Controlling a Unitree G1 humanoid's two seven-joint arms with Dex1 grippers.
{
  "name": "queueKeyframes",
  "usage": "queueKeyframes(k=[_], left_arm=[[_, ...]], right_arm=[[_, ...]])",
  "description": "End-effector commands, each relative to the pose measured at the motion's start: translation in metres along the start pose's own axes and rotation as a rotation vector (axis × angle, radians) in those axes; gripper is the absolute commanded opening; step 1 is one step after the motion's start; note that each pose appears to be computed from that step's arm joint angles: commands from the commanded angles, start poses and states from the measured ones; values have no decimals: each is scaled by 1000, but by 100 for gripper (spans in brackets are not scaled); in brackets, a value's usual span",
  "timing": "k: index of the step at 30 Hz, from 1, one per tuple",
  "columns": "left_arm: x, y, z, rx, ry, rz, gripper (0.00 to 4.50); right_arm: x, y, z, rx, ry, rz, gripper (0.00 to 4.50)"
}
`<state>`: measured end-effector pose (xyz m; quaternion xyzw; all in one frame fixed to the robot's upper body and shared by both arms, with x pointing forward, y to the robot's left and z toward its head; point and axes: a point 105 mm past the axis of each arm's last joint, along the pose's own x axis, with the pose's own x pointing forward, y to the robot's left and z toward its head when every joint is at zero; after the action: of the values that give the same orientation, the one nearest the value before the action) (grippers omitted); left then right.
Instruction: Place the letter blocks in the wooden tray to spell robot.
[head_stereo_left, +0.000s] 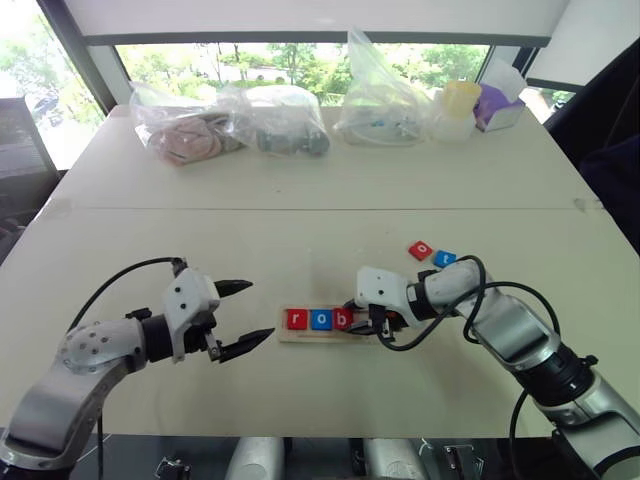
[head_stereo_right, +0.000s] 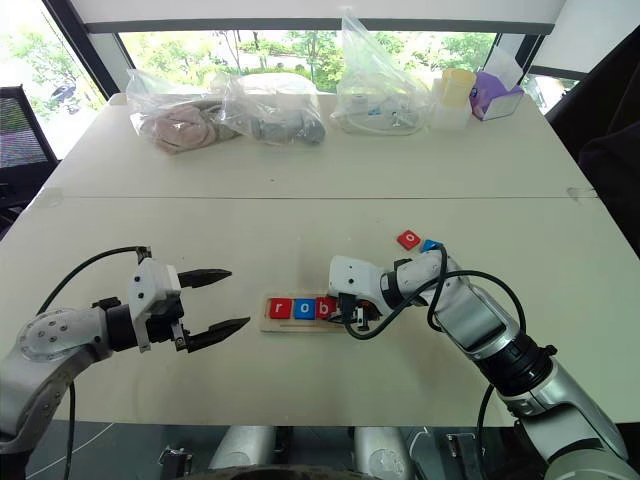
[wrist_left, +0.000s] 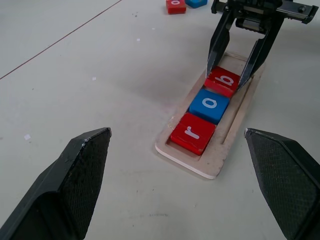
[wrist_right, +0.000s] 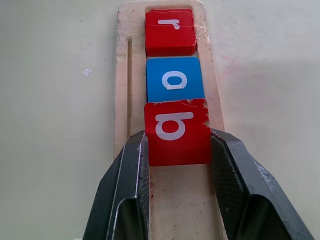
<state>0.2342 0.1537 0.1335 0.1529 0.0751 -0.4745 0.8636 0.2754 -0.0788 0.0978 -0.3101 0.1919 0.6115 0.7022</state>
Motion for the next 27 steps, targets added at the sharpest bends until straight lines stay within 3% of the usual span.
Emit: queueKeyframes(k=[1,6,8,11,15,21,27], left_arm=[[2,-2,9,43,-30,-2,450],[2,0,9,45,-29,0,450],[2,0,8,44,-29,2,450],[2,2,8,44,-30,5,450],[3,4,8,43,-31,7,450],[3,5,8,43,-33,15,450],[8,5,9,47,-41,8,450]], right_arm=[[-6,-2,8,-45,-3,-10,112],[-5,2,10,-49,-5,12,367],[-5,3,11,-50,-7,17,448],[-6,0,14,-55,-20,4,448],[-16,-25,24,-20,-73,-120,448],[-56,-93,6,222,-88,-577,448],[-77,-112,-22,440,-37,-877,448]])
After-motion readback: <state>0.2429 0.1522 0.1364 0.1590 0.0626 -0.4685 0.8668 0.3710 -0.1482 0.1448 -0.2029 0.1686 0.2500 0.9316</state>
